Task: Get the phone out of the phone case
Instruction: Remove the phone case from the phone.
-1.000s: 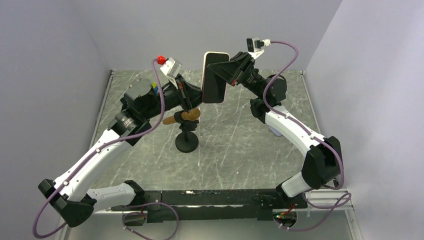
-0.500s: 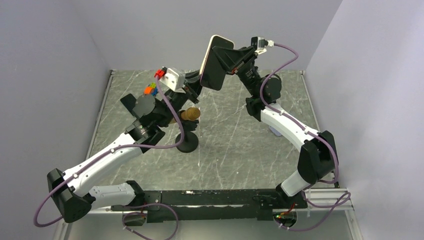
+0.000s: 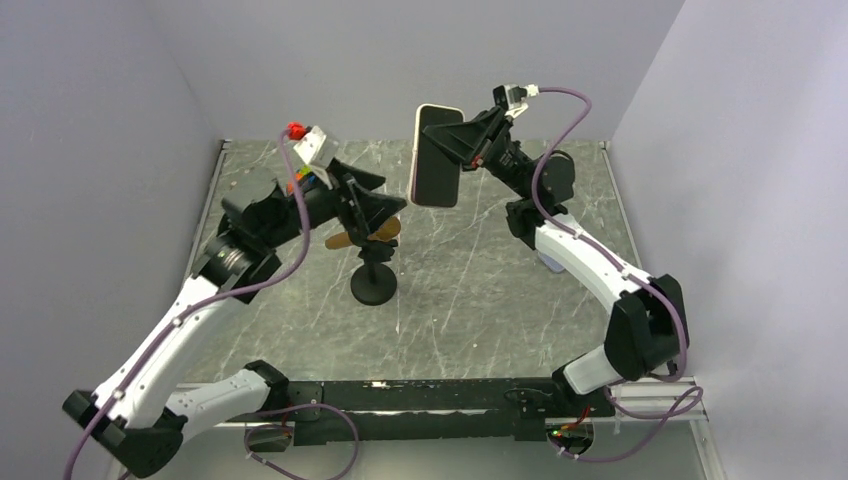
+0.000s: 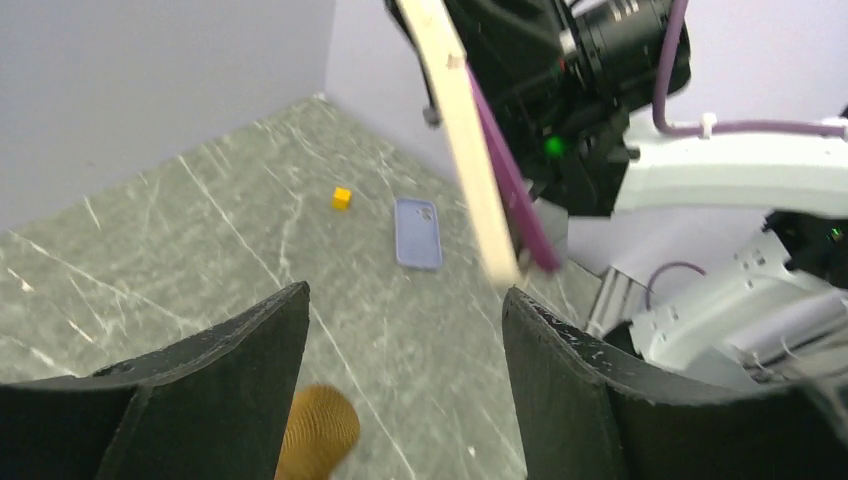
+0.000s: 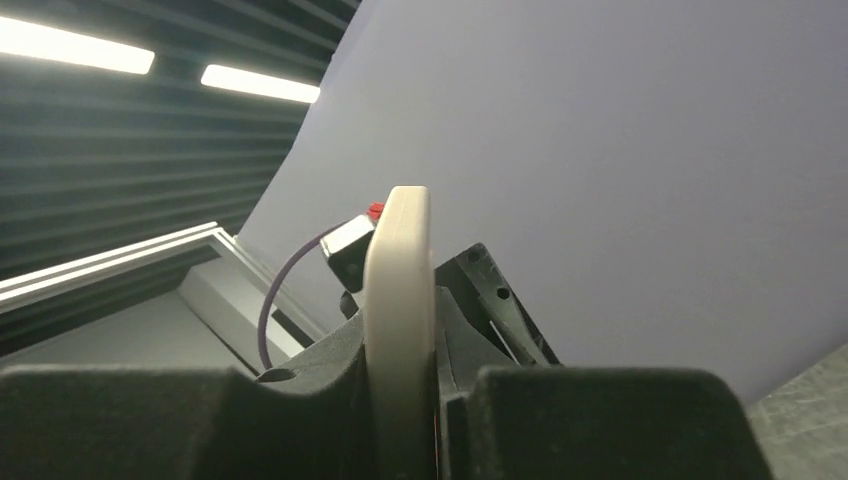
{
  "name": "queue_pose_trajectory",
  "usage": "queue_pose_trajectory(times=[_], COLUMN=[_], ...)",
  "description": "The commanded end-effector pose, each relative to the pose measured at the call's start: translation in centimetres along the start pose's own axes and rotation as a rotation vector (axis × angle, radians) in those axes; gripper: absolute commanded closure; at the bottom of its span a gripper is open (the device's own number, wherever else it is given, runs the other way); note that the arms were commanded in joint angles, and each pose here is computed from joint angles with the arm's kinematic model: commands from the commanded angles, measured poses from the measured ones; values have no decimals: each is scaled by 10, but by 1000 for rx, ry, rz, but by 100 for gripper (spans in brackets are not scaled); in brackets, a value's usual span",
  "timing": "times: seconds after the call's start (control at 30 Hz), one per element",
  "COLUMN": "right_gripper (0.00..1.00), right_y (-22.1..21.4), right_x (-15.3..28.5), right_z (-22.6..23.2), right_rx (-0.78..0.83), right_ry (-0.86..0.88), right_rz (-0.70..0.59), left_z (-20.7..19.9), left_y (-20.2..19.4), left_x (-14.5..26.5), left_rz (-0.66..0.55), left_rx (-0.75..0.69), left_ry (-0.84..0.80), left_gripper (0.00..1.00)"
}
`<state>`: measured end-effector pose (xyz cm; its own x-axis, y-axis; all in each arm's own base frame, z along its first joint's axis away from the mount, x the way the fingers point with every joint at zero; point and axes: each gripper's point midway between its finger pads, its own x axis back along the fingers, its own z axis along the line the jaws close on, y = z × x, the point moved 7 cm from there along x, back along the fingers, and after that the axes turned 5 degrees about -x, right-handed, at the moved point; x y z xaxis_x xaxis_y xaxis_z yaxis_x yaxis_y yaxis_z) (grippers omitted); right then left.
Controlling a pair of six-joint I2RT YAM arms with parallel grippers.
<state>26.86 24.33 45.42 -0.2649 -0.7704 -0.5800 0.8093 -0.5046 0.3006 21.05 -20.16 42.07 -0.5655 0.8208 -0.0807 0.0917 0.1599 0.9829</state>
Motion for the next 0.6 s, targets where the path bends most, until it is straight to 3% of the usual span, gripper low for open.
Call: queue_pose_trajectory(times=[0.0, 0.13, 0.37, 0.57], right_gripper=[100, 100, 100, 100], right_y=[-1, 0, 3, 3], right_x=[7, 11, 9, 11], right_z=[57, 48, 43, 41], right_rx=[142, 138, 127, 134], right_ry=[81, 39, 13, -5], right_rz=[-24, -56, -70, -78], left_z=[-31, -52, -62, -70], left_y=[2, 18, 24, 22], left_x=[37, 36, 22, 13], left_rz=[54, 63, -4, 18], left_rx=[149, 261, 478, 465], left_ry=[-179, -362, -531, -543], left_gripper=[26, 26, 30, 34])
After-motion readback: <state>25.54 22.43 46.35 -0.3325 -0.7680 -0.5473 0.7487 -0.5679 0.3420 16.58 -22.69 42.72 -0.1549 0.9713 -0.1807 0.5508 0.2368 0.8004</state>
